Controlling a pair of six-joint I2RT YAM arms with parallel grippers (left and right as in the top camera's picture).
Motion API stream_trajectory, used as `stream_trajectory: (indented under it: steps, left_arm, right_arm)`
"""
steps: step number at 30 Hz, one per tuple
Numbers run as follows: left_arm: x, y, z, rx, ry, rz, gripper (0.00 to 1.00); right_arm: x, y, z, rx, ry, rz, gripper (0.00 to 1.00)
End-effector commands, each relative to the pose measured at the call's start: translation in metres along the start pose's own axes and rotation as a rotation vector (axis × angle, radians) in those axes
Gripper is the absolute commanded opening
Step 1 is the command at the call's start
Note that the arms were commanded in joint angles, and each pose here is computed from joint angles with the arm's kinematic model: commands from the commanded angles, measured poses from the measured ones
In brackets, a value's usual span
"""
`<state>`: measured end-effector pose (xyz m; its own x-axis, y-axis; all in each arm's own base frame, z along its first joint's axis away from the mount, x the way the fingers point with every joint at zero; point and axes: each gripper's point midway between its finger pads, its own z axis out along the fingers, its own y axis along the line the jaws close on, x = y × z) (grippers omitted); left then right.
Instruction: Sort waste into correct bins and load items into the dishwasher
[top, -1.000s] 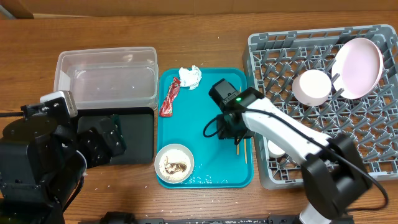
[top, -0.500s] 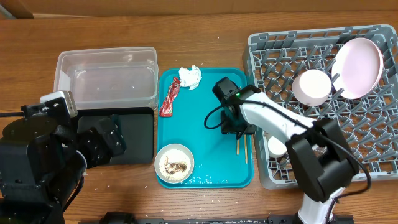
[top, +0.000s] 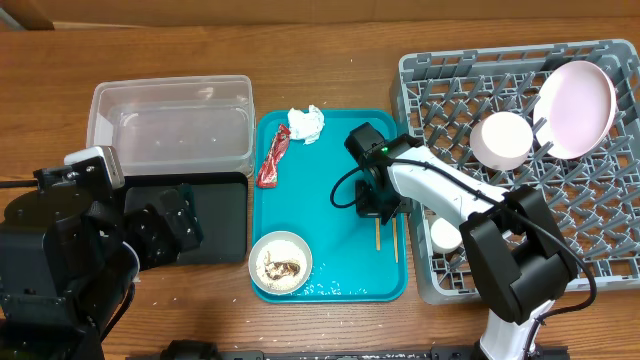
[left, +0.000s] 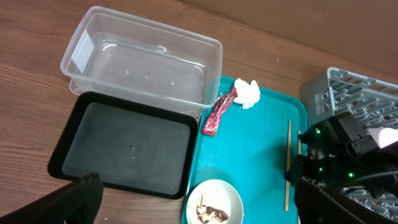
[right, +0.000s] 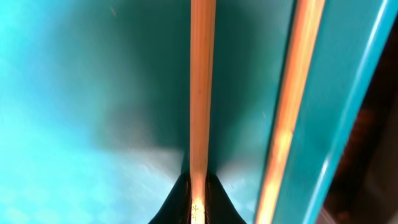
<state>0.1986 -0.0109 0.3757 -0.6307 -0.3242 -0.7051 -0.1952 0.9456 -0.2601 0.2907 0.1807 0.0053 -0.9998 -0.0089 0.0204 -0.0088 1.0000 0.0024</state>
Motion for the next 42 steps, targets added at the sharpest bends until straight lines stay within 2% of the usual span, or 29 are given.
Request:
stream_trajectory:
  steps: [1, 8, 9, 14, 17, 21, 29, 30, 33, 34, 38, 42]
  left_arm:
    - [-0.003, 0.002, -0.002, -0.011, -0.015, -0.013, 1.0]
    - [-0.003, 0.002, -0.002, -0.011, -0.015, -0.013, 1.0]
    - [-0.003, 0.002, -0.002, -0.011, -0.015, -0.013, 1.0]
    - [-0.003, 0.002, -0.002, -0.011, -0.015, -0.013, 1.0]
    - [-0.003, 0.002, -0.002, -0.011, -0.015, -0.013, 1.0]
    - [-0.003, 0.002, -0.002, -0.011, -0.015, -0.013, 1.0]
    - [-0.003, 0.002, -0.002, -0.011, -0.015, -0.013, 1.0]
    - [-0.003, 0.002, -0.002, -0.011, -0.015, -0.013, 1.0]
    - [-0.003, 0.002, -0.002, -0.011, -0.015, -0.013, 1.0]
    - [-0.003, 0.002, -0.002, -0.011, -0.015, -0.013, 1.0]
    - [-0.003, 0.002, -0.002, -0.011, -0.015, -0.013, 1.0]
    - [-0.003, 0.002, -0.002, -0.011, -0.015, -0.013, 1.0]
  right_arm:
    - [-0.01, 0.008, -0.022, -0.028, -0.044, -0.013, 0.04]
    - [-0.028, 0.024, -0.12, -0.168, -0.272, -0.048, 0.04]
    - [-0.034, 0.017, -0.145, -0.193, -0.343, -0.028, 0.04]
    - [-0.05, -0.029, -0.187, -0.141, -0.493, 0.014, 0.04]
    - [-0.06, -0.056, -0.184, -0.083, -0.499, -0.032, 0.04]
    - [-0.073, -0.093, -0.158, 0.015, -0.451, 0.026, 0.04]
    - [-0.082, -0.104, -0.112, 0.065, -0.334, -0.002, 0.04]
    - [-0.083, -0.104, -0.112, 0.064, -0.339, -0.006, 0.08]
    - [-0.084, -0.095, -0.124, 0.047, -0.363, -0.026, 0.41]
    - [-0.083, -0.091, -0.129, 0.037, -0.371, -0.034, 0.46]
    - [-0.07, -0.059, -0.155, -0.032, -0.415, -0.107, 0.48]
    - [-0.05, -0.024, -0.155, -0.064, -0.396, -0.189, 0.48]
